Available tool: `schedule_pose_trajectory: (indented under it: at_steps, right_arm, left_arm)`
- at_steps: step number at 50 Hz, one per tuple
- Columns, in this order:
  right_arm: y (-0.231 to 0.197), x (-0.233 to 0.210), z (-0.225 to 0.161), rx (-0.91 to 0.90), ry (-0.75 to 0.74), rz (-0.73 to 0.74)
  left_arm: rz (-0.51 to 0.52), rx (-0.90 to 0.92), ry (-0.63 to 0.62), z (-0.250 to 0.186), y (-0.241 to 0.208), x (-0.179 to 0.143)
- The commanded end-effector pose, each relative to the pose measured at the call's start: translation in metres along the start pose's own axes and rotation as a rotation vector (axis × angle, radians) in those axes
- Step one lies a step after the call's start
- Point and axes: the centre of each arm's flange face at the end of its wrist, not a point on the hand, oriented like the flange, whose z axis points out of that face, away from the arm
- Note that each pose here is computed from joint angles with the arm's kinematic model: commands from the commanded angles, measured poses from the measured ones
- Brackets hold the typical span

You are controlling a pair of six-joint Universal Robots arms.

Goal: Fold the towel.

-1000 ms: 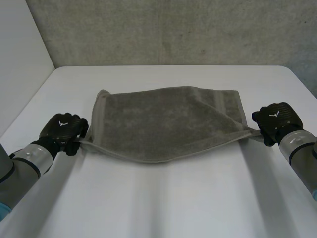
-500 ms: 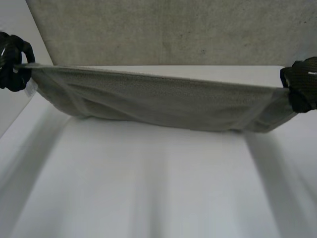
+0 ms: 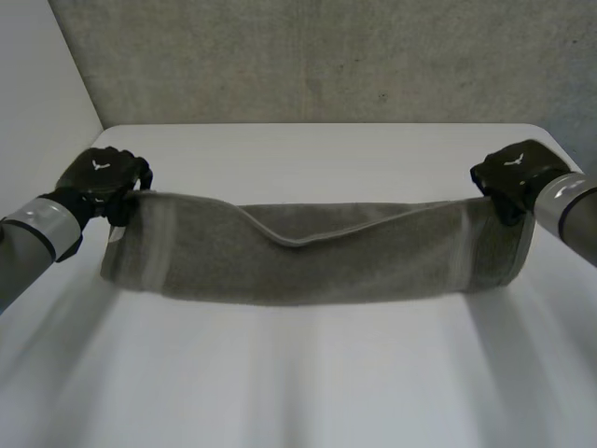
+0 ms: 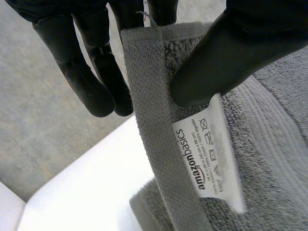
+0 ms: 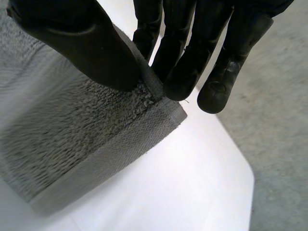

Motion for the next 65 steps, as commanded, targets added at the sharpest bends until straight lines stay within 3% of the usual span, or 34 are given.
schedule_pose_trajectory:
  at_steps: [1,16,27,38,46,57,61,65]
  right_arm:
    - [0.017,-0.012,0.033,-0.017,-0.013,0.014]
    - [0.031,-0.025,0.095,0.106,0.112,0.038]
    - [0.048,-0.037,0.116,0.079,0.108,0.033]
    - [0.051,-0.034,0.123,0.09,0.158,0.044]
    - [0.029,-0.016,0.104,0.113,0.225,0.059]
    - [0.009,-0.002,0.037,0.094,0.201,0.084]
    - [0.022,-0.018,0.017,0.009,0.108,0.099]
    - [0.037,-0.035,0.008,-0.04,0.032,0.143]
  left_arm:
    - [-0.008,-0.047,-0.012,0.022,0.026,-0.002]
    - [0.088,-0.094,-0.111,0.064,0.064,-0.004]
    - [0.123,-0.041,-0.168,0.084,0.067,0.003]
    - [0.12,-0.053,-0.129,0.083,0.07,0.022]
    - [0.119,-0.044,-0.123,0.072,0.051,0.025]
    - [0.108,-0.023,-0.13,0.023,0.013,0.026]
    - [0.072,-0.018,-0.131,0.006,0.004,0.029]
    - [-0.044,-0.008,-0.099,-0.013,-0.002,0.037]
